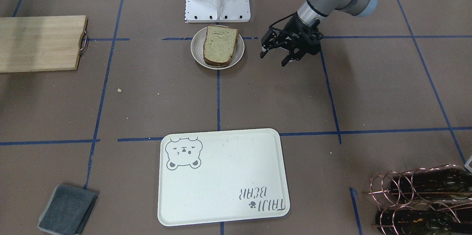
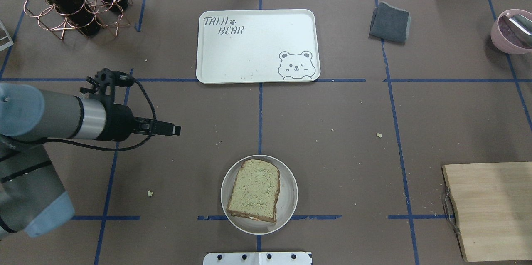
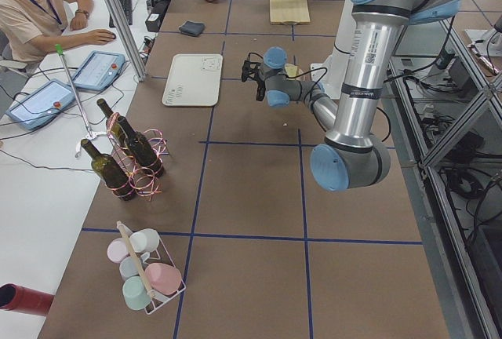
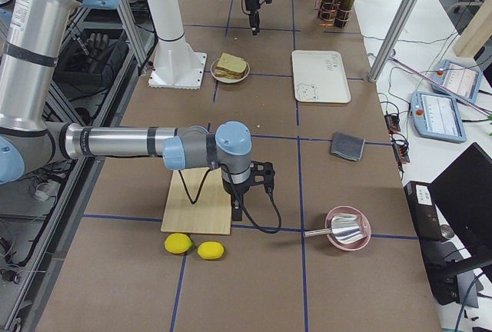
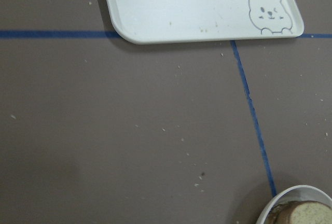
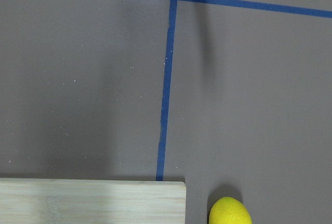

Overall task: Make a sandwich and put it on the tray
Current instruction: 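Move the left gripper to the plate edge and grasp the plate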

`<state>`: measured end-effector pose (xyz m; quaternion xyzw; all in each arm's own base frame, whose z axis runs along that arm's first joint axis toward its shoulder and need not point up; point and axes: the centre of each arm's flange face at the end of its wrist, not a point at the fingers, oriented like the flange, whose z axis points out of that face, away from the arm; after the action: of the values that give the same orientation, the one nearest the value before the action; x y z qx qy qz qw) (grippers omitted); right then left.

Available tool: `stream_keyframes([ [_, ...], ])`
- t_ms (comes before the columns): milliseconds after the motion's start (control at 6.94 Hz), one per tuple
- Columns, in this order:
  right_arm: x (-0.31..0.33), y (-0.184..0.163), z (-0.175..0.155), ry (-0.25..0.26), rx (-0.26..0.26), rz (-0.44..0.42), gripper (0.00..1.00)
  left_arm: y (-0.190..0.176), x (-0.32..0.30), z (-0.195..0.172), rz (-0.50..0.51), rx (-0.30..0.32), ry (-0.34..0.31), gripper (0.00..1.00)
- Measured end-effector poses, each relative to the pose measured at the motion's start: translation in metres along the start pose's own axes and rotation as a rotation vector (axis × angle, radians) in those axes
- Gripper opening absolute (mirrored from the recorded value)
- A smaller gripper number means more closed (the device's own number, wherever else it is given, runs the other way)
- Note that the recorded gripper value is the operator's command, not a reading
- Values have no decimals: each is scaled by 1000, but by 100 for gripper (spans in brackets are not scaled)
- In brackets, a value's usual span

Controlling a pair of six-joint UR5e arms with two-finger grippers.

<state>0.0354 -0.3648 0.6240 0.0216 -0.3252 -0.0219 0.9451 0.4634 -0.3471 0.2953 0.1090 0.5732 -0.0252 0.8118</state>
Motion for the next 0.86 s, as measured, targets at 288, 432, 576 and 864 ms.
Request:
stream_keyframes([
  [288, 4, 3, 3, 3, -6, 6, 100, 39, 28, 27, -65, 2, -21, 46],
  [432, 5, 3, 4, 4, -7, 7, 100, 47, 31, 32, -70, -5, -25, 46],
  [576, 6, 4, 6, 6, -9, 9, 100, 55, 34, 39, -69, -16, -28, 46],
  [864, 10, 4, 10, 8, -16, 14, 100, 67, 43, 56, -65, -39, -32, 46],
])
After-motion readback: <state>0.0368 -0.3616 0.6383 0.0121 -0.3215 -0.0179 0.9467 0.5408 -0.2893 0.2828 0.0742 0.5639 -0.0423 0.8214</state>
